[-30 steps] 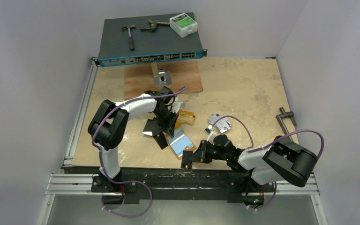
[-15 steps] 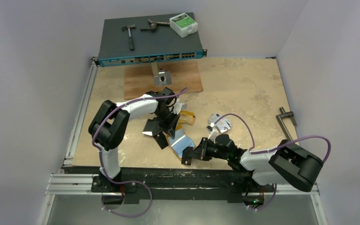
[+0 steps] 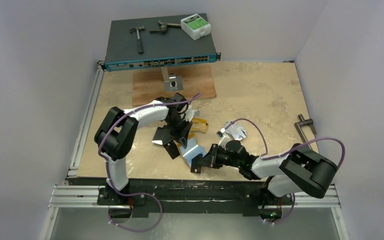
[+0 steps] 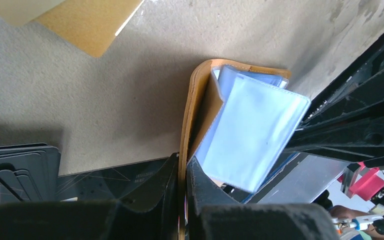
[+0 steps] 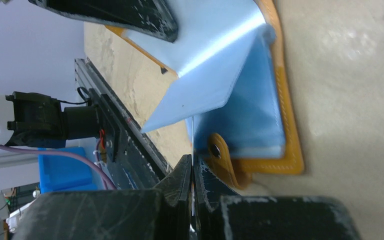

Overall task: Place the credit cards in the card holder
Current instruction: Turn over the card slot in the card holder.

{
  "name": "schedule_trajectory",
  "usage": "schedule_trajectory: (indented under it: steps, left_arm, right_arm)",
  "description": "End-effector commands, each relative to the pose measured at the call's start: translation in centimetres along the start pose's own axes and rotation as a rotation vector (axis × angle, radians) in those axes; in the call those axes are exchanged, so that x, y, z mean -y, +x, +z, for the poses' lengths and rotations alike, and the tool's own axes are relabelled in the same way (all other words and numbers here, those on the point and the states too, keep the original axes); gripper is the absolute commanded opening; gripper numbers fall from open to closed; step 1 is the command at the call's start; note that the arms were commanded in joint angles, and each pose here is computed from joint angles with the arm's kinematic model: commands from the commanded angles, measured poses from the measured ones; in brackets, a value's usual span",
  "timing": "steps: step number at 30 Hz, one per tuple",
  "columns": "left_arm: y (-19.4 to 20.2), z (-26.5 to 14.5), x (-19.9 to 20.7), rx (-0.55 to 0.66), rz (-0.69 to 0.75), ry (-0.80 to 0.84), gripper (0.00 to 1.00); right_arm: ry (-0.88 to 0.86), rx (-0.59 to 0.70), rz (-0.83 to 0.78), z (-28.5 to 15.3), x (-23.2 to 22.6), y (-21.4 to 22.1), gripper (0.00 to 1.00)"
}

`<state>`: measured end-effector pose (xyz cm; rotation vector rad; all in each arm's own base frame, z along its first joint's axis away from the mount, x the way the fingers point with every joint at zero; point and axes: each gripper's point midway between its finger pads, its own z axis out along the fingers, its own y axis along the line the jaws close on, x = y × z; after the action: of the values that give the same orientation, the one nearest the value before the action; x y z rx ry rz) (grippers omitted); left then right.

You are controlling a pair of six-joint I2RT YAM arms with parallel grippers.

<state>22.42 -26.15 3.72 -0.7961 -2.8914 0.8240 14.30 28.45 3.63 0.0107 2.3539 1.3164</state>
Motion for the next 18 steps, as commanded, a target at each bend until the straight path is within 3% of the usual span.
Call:
schedule_trajectory:
  steps: [1, 18]
  left_arm:
    - [-1.1, -1.1, 1.5, 0.039, 0.013, 0.063, 0.09]
    - [-1.0, -1.5, 0.7, 0.04, -0.052, 0.113, 0.19]
  right_arm:
    - [-0.101, 0.032, -0.066, 1.5, -3.3, -2.1, 0.0]
    - [-0.059, 0.047, -0.085, 3.5, -2.1, -4.0, 0.0]
